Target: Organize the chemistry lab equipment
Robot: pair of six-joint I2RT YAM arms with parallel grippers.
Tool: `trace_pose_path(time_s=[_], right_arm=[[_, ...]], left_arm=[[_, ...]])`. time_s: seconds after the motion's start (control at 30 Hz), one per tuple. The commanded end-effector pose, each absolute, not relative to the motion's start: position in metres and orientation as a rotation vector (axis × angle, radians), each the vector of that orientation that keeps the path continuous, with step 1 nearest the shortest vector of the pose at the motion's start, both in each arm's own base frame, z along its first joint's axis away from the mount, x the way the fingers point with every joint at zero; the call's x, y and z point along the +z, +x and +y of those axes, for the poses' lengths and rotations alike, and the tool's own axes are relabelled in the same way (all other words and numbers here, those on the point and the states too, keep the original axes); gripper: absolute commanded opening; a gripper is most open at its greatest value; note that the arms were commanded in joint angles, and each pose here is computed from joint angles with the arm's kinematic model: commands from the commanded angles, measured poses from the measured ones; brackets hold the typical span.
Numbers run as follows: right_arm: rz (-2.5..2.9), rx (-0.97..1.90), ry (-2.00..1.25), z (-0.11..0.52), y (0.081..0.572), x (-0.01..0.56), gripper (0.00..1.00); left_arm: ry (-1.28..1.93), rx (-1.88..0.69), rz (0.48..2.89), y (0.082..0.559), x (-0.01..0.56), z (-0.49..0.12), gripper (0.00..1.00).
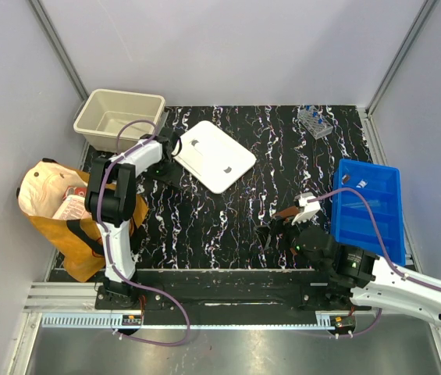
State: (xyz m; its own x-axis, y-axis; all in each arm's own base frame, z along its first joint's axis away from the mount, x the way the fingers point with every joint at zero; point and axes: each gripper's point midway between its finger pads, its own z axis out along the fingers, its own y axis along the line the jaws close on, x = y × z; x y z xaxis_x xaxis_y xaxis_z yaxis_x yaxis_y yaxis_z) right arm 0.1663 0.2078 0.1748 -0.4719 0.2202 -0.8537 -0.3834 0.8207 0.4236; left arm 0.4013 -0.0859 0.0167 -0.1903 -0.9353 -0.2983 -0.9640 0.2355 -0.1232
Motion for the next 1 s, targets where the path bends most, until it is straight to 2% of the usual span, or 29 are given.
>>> trace_pose_path(time_s=[0.0,0.1,0.27,0.97], right_arm=[[1.903,0.713,-0.077,0.204,0.17,0.182,0.91],[1.9,0.717,-0.075,0.203,0.17,0.184,0.91],[1.898,0.717,-0.076,0.202,0.169,0.184,0.91],[1.896,0.709,-0.081,0.203,0.171,0.183,0.92]], left_arm=[[-1.83,0.103,2.217,0.391,0.012,-0.093,0.2],[-1.83,0.098,2.217,0.391,0.013,-0.093,0.16],[-1.827,0.087,2.227,0.39,0.014,-0.095,0.0],[-1.701,0.097,2.182,0.396,0.06,-0.08,0.0]])
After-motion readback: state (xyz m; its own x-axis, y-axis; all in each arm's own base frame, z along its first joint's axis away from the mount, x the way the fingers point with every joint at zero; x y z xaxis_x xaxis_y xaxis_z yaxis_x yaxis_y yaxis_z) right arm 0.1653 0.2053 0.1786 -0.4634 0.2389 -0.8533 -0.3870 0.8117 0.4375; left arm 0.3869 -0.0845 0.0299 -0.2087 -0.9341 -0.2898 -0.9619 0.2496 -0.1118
